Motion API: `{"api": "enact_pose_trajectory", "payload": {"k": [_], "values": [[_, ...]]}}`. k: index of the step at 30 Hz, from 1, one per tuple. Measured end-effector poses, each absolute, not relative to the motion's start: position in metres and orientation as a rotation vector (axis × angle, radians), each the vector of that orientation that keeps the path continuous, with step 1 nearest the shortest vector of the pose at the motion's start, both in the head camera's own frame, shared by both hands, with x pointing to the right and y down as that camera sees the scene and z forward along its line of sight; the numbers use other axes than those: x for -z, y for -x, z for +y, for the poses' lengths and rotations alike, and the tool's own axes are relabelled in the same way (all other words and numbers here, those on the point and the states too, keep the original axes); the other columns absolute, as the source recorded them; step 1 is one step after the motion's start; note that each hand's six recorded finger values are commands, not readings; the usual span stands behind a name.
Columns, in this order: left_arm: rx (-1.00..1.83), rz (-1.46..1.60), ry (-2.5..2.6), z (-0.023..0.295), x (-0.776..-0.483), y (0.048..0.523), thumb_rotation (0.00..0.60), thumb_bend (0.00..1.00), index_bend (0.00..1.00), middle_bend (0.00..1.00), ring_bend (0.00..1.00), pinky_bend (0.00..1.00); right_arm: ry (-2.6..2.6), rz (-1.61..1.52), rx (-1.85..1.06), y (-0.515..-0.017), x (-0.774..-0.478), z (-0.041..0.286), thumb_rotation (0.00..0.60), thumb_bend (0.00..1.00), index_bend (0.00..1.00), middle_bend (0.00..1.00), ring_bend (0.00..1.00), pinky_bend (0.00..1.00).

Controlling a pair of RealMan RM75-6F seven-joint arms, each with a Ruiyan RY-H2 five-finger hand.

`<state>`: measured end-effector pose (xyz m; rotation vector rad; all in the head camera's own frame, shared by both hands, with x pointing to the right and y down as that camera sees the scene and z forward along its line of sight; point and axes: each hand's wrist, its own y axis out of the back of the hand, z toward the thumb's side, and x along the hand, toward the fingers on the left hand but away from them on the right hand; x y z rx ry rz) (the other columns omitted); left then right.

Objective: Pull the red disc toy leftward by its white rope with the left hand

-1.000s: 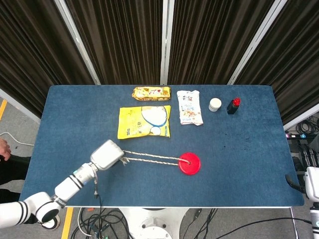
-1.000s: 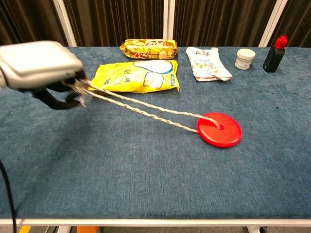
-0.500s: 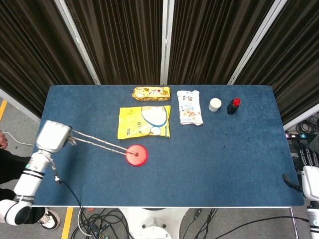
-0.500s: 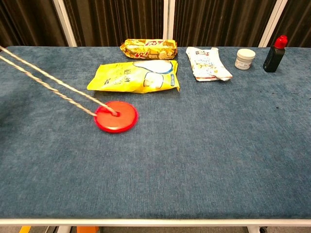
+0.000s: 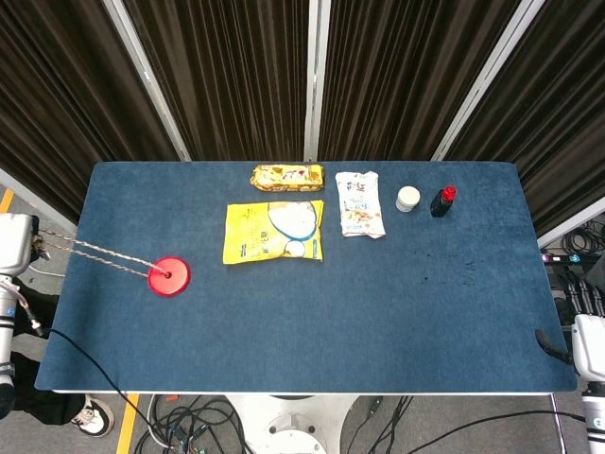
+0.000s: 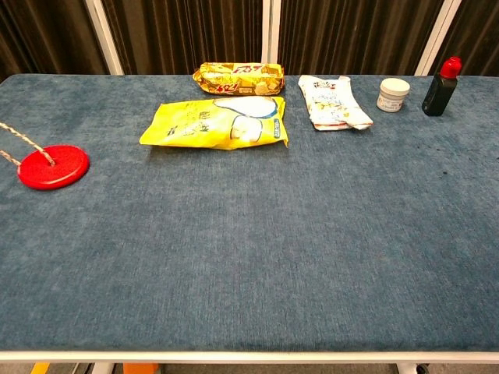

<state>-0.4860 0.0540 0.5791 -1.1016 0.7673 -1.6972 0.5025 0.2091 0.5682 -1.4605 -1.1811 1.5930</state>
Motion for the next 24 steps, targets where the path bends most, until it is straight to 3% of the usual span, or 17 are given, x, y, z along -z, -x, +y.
{"api": "enact_pose_trajectory", "payload": {"k": [9,15,19,20,22,24], "values": [[1.626,0.802,1.169,0.055,-0.582,0.471,0.600,0.38,0.74,1.00,0.79,0.76,1.466,-1.173,-1.593,-0.500,-0.570,0.209,0.600,0.17,0.00,0.00,0.00,0.00],[1.420,0.823,1.342,0.043,-0.596,0.407,0.600,0.38,0.74,1.00,0.79,0.76,1.474,-1.171,-1.588,-0.496,-0.572,0.208,0.600,0.17,0.00,0.00,0.00,0.00],[1.303,0.772,1.501,0.046,-0.621,0.357,0.600,0.37,0.74,0.98,0.77,0.75,1.474,-1.172,-1.594,-0.498,-0.572,0.209,0.600,0.17,0.00,0.00,0.00,0.00],[1.292,0.754,1.527,0.048,-0.627,0.350,0.600,0.34,0.72,0.94,0.73,0.72,1.473,-1.173,-1.596,-0.499,-0.572,0.209,0.600,0.17,0.00,0.00,0.00,0.00],[1.291,0.700,1.574,0.052,-0.641,0.340,0.600,0.24,0.55,0.76,0.55,0.63,1.470,-1.179,-1.598,-0.501,-0.571,0.210,0.600,0.17,0.00,0.00,0.00,0.00],[1.307,0.639,1.612,0.056,-0.651,0.336,0.600,0.16,0.28,0.43,0.30,0.51,1.465,-1.185,-1.602,-0.503,-0.571,0.210,0.600,0.17,0.00,0.00,0.00,0.00]]}}
